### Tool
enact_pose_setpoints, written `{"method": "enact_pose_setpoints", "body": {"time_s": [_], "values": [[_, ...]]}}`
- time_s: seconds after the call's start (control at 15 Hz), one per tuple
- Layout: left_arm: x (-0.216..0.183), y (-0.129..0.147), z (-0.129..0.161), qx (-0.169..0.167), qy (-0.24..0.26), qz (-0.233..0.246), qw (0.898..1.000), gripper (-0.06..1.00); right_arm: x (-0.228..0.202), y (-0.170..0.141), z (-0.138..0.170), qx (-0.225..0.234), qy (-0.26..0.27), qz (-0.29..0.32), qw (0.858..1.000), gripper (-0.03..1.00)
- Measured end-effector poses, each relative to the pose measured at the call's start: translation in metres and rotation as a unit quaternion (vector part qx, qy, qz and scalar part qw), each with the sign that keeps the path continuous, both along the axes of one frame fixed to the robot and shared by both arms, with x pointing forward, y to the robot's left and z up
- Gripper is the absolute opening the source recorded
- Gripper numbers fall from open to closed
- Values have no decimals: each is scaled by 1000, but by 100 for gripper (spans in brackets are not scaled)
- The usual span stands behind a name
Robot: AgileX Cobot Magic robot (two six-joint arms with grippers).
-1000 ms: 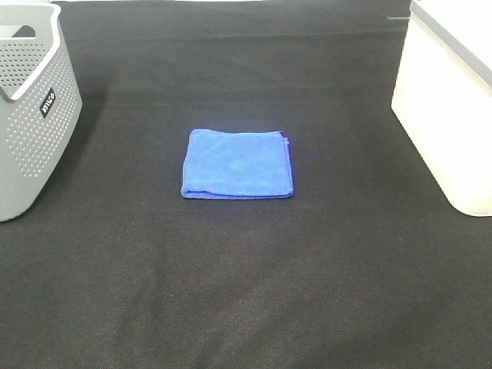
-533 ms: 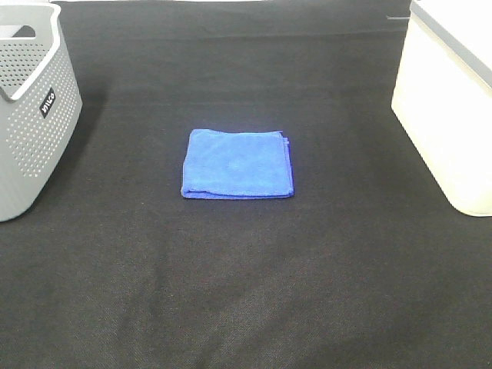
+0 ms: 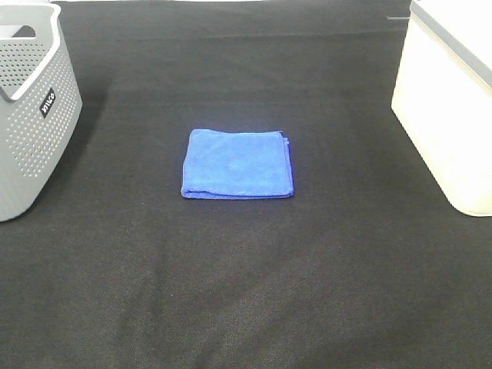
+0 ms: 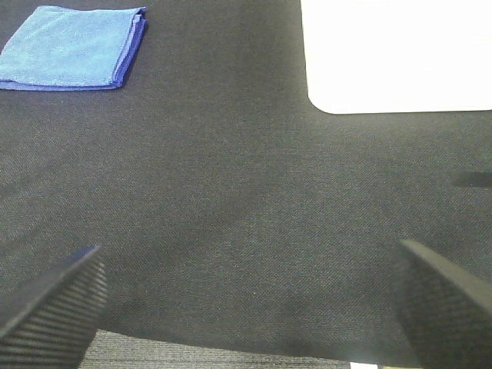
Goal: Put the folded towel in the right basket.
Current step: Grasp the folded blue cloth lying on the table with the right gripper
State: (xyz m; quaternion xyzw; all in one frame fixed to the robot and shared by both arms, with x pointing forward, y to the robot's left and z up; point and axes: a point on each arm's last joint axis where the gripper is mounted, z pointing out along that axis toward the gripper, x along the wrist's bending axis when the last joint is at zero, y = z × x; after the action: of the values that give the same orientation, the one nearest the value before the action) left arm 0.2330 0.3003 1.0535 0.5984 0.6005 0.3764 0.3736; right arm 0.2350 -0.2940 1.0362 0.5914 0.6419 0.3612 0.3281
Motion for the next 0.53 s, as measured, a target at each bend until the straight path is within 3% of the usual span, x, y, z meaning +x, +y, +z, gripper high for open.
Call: {"method": "enact_pose_setpoints", "body": {"time_s": [0.13,0.27,0.4,0.47,0.53], "values": [[0,0,0,0,0,0,1000,99,2,0,12,-10,1,4,1000,97],[0,0,0,0,0,0,1000,99,32,1,43,-9,83,4,997,97],[0,0,0,0,0,0,1000,99,80,2,85,17,156,-19,987,97],[0,0,0,0,0,0,1000,99,124,4,114,31,185,-31,982,97],[0,0,0,0,0,0,1000,99,152,4,125,31,196,-32,980,97]]}}
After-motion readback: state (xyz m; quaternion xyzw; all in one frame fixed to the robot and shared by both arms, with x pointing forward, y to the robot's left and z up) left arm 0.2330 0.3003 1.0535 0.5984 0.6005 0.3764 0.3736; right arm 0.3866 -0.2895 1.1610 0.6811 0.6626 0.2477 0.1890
